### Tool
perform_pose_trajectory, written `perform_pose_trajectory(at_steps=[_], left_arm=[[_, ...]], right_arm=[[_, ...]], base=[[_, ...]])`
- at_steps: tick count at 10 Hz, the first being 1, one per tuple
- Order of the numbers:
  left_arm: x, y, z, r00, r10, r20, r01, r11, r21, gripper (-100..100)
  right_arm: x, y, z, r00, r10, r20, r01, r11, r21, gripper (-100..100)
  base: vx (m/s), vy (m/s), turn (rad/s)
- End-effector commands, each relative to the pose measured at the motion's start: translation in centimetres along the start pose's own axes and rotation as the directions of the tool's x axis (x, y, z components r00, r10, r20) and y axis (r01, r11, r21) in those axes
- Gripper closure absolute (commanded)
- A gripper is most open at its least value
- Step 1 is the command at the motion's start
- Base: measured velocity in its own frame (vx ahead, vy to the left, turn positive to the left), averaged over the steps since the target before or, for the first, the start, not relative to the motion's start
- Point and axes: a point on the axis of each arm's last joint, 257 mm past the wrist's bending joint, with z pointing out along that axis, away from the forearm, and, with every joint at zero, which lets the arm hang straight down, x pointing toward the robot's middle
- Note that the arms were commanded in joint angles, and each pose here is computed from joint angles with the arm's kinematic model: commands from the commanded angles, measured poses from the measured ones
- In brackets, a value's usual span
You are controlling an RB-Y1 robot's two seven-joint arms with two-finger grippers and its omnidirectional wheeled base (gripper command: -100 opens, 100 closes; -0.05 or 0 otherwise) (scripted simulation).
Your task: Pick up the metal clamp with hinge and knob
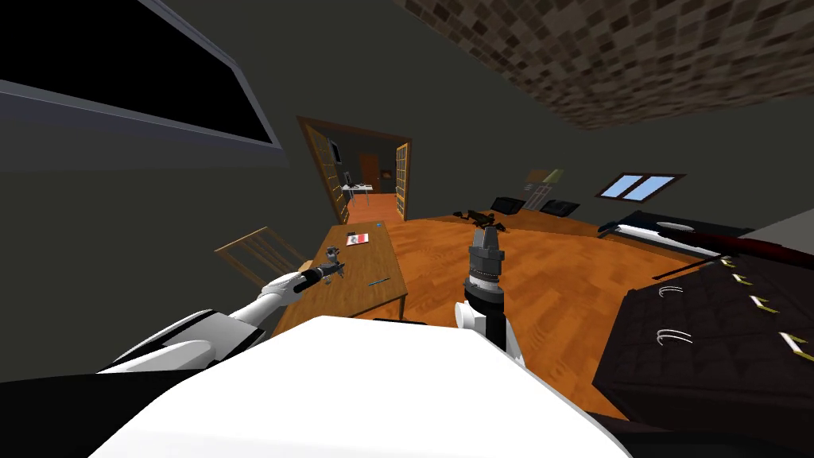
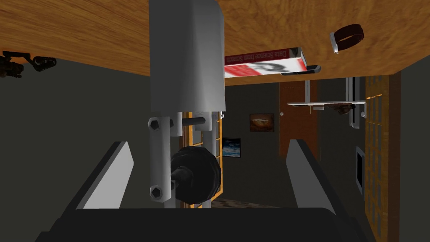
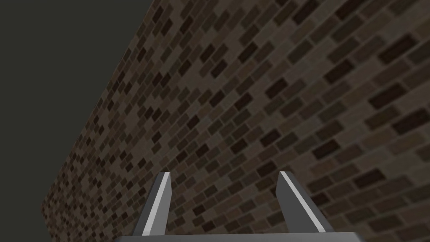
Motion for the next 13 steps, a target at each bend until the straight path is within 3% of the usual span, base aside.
perform_pose_trajectory(at_steps=[1, 9, 10, 13], left_arm=[[-0.1, -0.11, -0.15, 1.0, 0.019, 0.01, -0.019, 1.0, 0.014, -100], [-0.62, -0.18, -0.86, 0.997, 0.053, 0.054, -0.056, 0.997, 0.051, -100], [-0.62, -0.19, -0.87, 0.997, 0.056, 0.055, -0.059, 0.997, 0.052, 100], [-0.64, -0.15, -0.87, 0.997, 0.054, 0.055, -0.057, 0.997, 0.051, 100]], right_arm=[[0.0, 0.0, 0.0, 1.0, 0.0, 0.0, 0.0, 1.0, 0.0, 0], [0.0, 0.0, 0.01, 1.0, 0.0, 0.0, 0.0, 1.0, 0.0, 0], [0.0, 0.0, 0.01, 1.0, 0.0, 0.0, 0.0, 1.0, 0.0, 0], [0.0, 0.0, 0.01, 1.0, 0.0, 0.0, 0.0, 1.0, 0.0, 0]], base=[[0.08, -0.066, 0.14], [0.013, -0.034, 0.09], [0.0, 0.0, 0.0], [0.0, -0.002, 0.003]])
